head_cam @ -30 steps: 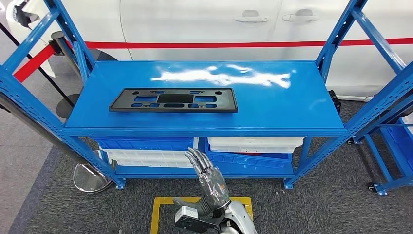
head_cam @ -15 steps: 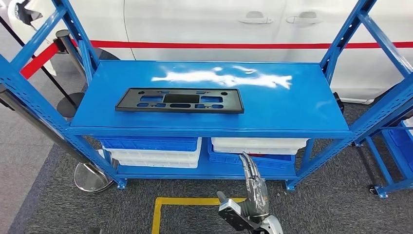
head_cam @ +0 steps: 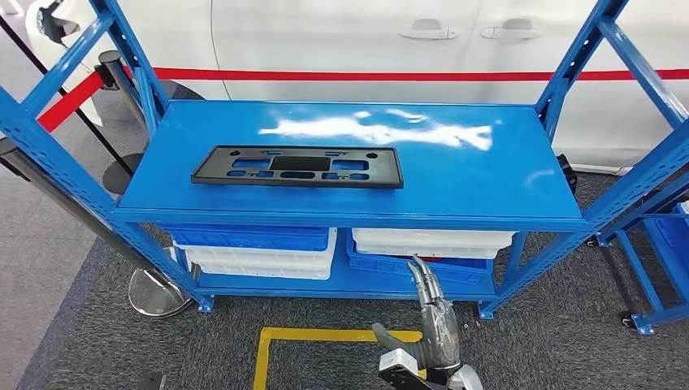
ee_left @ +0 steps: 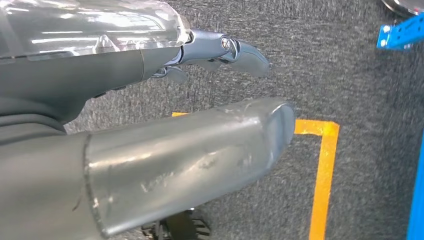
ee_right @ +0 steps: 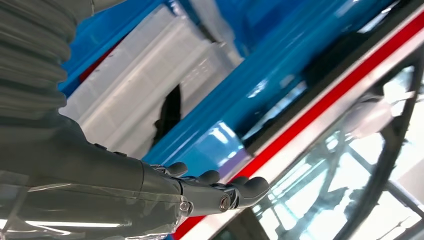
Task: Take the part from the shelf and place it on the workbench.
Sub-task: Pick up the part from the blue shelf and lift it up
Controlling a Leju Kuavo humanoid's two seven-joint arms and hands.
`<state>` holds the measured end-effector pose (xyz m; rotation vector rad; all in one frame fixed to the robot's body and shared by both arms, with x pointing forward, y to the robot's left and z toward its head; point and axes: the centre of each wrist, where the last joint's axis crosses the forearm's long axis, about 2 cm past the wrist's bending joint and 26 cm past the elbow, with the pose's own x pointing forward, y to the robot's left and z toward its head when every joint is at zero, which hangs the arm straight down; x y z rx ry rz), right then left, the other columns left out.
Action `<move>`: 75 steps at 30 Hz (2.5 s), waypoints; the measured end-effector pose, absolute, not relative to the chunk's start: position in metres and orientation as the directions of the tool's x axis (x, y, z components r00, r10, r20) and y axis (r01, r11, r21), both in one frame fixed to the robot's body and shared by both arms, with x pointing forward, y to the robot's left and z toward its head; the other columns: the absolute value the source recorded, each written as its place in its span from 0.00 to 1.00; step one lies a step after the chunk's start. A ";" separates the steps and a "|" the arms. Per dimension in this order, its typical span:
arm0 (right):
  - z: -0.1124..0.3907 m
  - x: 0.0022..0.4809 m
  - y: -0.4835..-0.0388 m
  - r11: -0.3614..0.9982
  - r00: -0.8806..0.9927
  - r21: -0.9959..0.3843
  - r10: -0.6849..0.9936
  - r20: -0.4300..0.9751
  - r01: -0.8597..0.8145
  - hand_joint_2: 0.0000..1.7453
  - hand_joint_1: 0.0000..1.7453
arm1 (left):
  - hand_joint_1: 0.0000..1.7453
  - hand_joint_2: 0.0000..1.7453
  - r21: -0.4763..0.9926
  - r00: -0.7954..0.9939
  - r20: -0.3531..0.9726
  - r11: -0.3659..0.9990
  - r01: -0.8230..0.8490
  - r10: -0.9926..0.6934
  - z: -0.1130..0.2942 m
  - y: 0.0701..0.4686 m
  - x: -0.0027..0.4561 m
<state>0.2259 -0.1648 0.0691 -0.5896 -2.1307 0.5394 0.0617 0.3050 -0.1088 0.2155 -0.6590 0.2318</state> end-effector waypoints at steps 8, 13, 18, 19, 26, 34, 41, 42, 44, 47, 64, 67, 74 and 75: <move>0.105 0.228 -0.111 0.834 -0.676 -0.540 0.464 0.572 0.115 0.00 0.00 | 0.00 0.00 0.128 0.790 0.598 0.956 -0.264 0.138 -0.109 0.305 0.061; 0.123 0.233 -0.096 0.835 -0.734 -0.540 0.432 0.524 0.105 0.00 0.00 | 0.00 0.00 0.125 0.791 0.596 0.957 -0.260 0.137 -0.108 0.303 0.065; 0.131 0.234 -0.090 0.839 -0.759 -0.536 0.409 0.506 0.095 0.00 0.00 | 0.00 0.00 0.122 0.792 0.594 0.958 -0.261 0.140 -0.109 0.300 0.064; 0.132 0.234 -0.089 0.839 -0.760 -0.536 0.406 0.508 0.090 0.00 0.00 | 0.00 0.00 0.121 0.792 0.594 0.958 -0.261 0.141 -0.109 0.300 0.064; 0.133 0.232 -0.086 0.838 -0.760 -0.539 0.405 0.508 0.086 0.75 0.00 | 0.00 0.00 0.114 0.789 0.598 0.959 -0.261 0.144 -0.109 0.296 0.062; 0.137 0.235 -0.080 0.817 -0.759 -0.562 0.447 0.474 0.130 1.00 0.00 | 0.00 0.00 0.088 0.780 0.606 0.962 -0.259 0.155 -0.109 0.292 0.063; 0.133 0.239 -0.079 0.750 -0.744 -0.633 0.533 0.403 0.194 1.00 0.00 | 0.00 0.00 0.083 0.782 0.606 0.966 -0.245 0.146 -0.109 0.292 0.062; 0.133 0.241 -0.079 0.739 -0.744 -0.642 0.543 0.388 0.205 1.00 0.00 | 0.00 0.00 0.082 0.782 0.606 0.966 -0.245 0.147 -0.109 0.291 0.063; 0.133 0.243 -0.080 0.712 -0.742 -0.664 0.569 0.354 0.229 1.00 0.00 | 0.00 0.00 0.075 0.783 0.603 0.966 -0.246 0.152 -0.109 0.290 0.062; 0.132 0.245 -0.081 0.670 -0.737 -0.694 0.604 0.303 0.264 1.00 0.00 | 0.00 0.00 0.062 0.784 0.600 0.968 -0.245 0.160 -0.109 0.287 0.062; 0.148 0.263 -0.067 0.577 -0.715 -0.733 0.675 0.180 0.360 1.00 0.00 | 0.00 0.00 0.024 0.792 0.591 0.978 -0.207 0.153 -0.108 0.274 0.066; 0.146 0.264 -0.066 0.582 -0.715 -0.735 0.672 0.193 0.349 1.00 0.00 | 0.00 0.00 0.024 0.795 0.586 0.978 -0.208 0.155 -0.108 0.274 0.064; 0.144 0.265 -0.065 0.585 -0.717 -0.737 0.667 0.201 0.338 1.00 0.00 | 0.00 0.00 0.023 0.797 0.584 0.978 -0.206 0.154 -0.108 0.274 0.065; 0.144 0.265 -0.064 0.586 -0.717 -0.737 0.667 0.202 0.337 1.00 0.00 | 0.00 0.00 0.023 0.798 0.582 0.978 -0.206 0.154 -0.108 0.273 0.064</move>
